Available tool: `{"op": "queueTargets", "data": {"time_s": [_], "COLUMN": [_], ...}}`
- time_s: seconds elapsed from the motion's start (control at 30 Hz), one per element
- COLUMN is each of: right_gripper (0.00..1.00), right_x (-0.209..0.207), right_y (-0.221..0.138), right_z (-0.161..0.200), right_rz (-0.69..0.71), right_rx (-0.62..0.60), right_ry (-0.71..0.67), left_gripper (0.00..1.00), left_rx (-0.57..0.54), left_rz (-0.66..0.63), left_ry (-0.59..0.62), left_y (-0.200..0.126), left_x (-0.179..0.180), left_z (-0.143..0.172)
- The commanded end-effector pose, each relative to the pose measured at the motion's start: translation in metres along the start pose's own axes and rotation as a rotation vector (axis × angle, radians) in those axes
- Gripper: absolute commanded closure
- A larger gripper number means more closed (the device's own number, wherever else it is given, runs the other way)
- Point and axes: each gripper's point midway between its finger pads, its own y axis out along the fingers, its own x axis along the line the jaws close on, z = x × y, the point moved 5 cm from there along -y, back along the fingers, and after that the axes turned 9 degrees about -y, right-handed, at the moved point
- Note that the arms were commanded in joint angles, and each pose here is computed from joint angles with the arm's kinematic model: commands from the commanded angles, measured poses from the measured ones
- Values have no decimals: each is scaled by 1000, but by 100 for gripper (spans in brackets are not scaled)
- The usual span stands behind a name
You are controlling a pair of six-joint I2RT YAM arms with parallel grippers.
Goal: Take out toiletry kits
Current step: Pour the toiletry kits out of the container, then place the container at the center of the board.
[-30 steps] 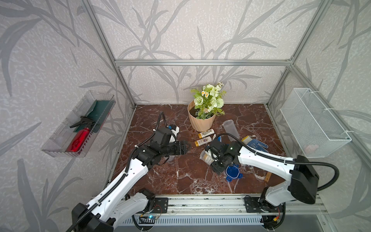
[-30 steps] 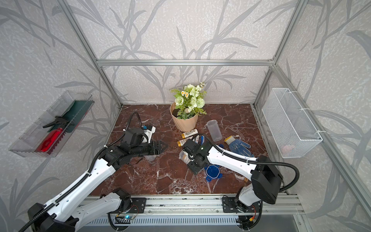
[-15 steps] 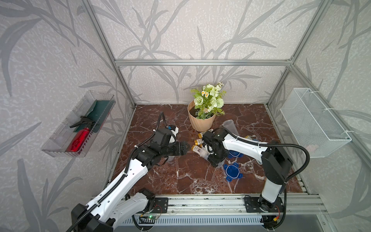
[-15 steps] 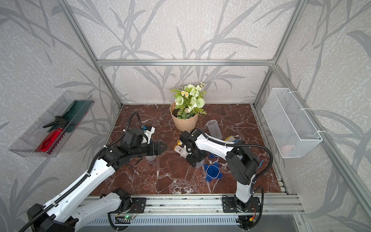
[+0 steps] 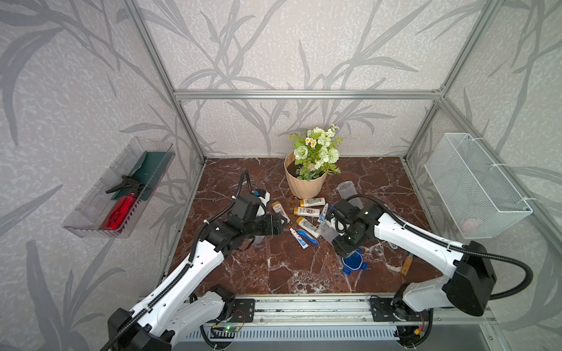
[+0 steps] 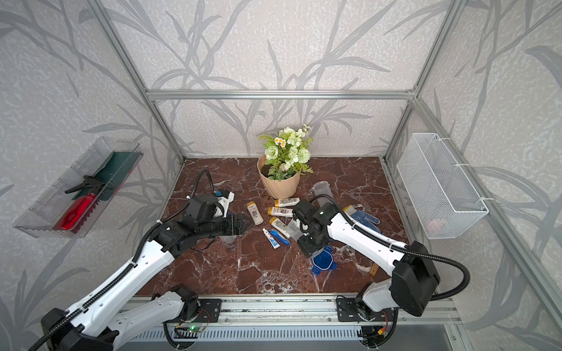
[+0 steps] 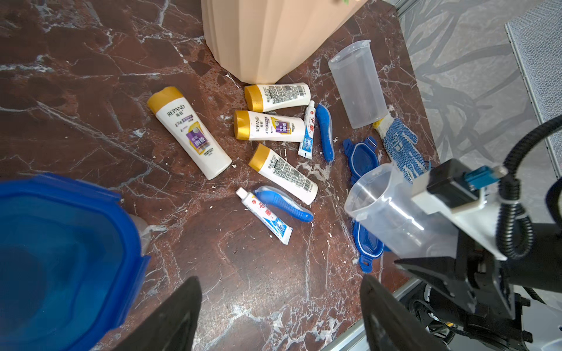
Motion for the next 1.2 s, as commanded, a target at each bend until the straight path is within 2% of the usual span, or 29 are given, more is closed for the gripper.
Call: {"op": "queueTargets", "data": {"time_s": [0.0, 0.2, 0.27, 0.37, 0.43, 0.53, 0.63, 0.77, 0.83, 0.9, 0.93, 0.97, 1.1, 1.13, 1.17], "right_gripper": [85, 86, 86, 85, 81, 79, 77, 70, 61, 46, 39, 33, 16, 6, 1], "right_x": [-23, -78, -93, -108, -115, -129, -145, -161, -168, -173, -174, -174, -173, -173, -172], "right_y": [-5, 1, 4, 9, 14, 26, 51, 66, 68, 69, 70, 70, 66, 65, 62], "right_z": [-5, -42, -57, -78, -94, -112, -121, -122, -119, -116, -116, -115, -114, -113, -113], "right_rz": [26, 57, 63, 83, 73, 68, 71, 80, 98, 102, 103, 104, 104, 104, 104], "right_rx": [-83, -356, -405, -413, -410, -369, -307, -280, -268, -263, -263, -261, -266, -273, -280], "right_ry": [107, 299, 345, 361, 361, 370, 396, 425, 436, 443, 443, 439, 433, 433, 433], "left_gripper": [19, 19, 19, 19, 19, 18, 16, 14, 13, 10, 3, 1, 1, 1, 1], "left_rx": [-27, -33, -31, -25, -19, -18, -16, -17, -15, -13, -14, -13, -8, -7, -8], "left_rz": [-20, -24, -26, -32, -38, -46, -50, -59, -67, -68, -67, -68, -71, -68, -69], "left_ry": [14, 11, 9, 6, 7, 9, 9, 13, 15, 15, 15, 15, 8, 10, 9], "left_y": [-9, -7, -6, -4, -3, -2, -3, -5, -4, -4, -3, -2, 1, 1, 1], "left_x": [2, 2, 2, 3, 3, 3, 3, 3, 4, 4, 4, 4, 5, 4, 5], "left_z": [-2, -5, -5, -5, -5, -6, -6, -7, -7, -7, -8, -8, -8, -8, -8]}}
